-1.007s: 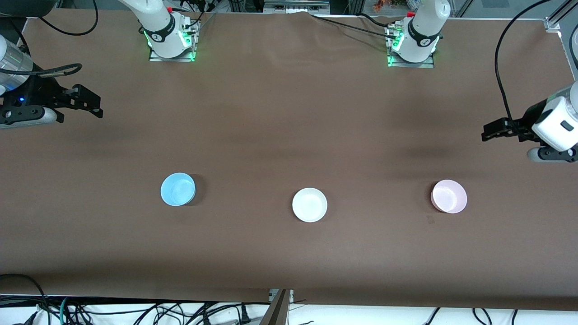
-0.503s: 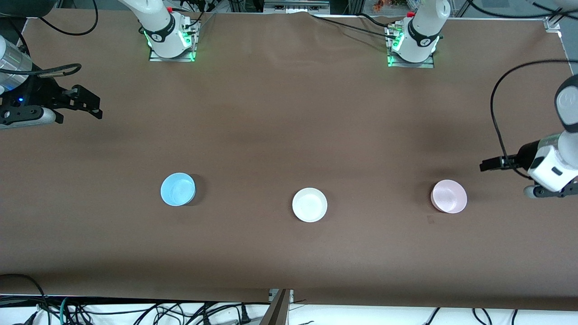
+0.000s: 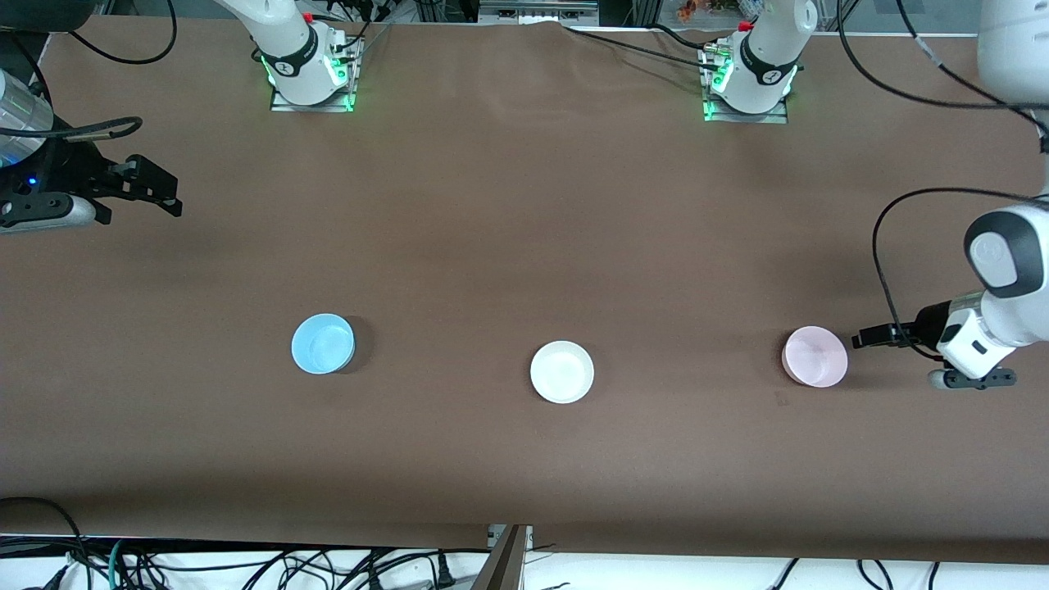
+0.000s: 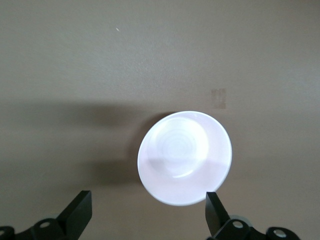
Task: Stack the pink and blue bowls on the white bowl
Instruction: 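Move the left gripper down to the pink bowl's rim, then grasp the pink bowl with the left gripper while the right gripper reaches the blue bowl, then set the pink bowl into the white bowl while the right gripper grasps the blue bowl, then carry the blue bowl with the right gripper while the left gripper withdraws, then lower the blue bowl into the pink bowl and open the right gripper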
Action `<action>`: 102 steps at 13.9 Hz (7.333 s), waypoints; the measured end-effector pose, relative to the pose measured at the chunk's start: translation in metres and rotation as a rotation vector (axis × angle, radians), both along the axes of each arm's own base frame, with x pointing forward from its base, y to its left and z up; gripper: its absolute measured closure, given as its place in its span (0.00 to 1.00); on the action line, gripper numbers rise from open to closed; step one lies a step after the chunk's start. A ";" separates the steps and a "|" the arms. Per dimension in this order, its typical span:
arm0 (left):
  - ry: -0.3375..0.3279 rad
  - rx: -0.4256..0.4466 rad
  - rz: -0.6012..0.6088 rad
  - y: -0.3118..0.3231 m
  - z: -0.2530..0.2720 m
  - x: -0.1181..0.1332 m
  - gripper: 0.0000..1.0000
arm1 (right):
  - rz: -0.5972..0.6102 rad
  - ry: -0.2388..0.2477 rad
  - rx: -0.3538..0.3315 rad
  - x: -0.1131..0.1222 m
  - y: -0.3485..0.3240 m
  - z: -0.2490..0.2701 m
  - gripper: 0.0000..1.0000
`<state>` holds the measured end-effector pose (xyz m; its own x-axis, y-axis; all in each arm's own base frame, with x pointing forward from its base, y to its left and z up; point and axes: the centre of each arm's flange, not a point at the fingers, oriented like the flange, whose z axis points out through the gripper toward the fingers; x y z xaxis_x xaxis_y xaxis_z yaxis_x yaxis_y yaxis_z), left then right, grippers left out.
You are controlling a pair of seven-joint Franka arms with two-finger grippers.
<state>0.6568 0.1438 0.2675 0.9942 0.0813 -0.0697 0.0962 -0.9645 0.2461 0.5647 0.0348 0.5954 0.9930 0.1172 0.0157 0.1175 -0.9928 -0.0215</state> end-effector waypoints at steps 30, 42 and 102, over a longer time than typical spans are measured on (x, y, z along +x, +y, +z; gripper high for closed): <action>-0.061 -0.059 0.041 -0.178 0.007 0.051 0.97 | -0.017 0.078 -0.013 0.110 0.029 -0.319 0.00; -0.060 -0.060 0.207 -0.452 0.012 0.025 0.97 | -0.016 0.111 -0.019 0.108 0.041 -0.392 0.49; 0.123 0.227 0.019 -0.158 0.284 -0.048 0.00 | -0.592 -0.097 0.349 0.066 0.467 -0.369 0.96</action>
<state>0.6093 -0.0145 0.5517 0.9776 0.1272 -0.1679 0.1305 -0.9914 0.0090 0.6305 0.5022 0.2268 0.8805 -0.4718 0.0461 -0.4240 -0.8273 -0.3685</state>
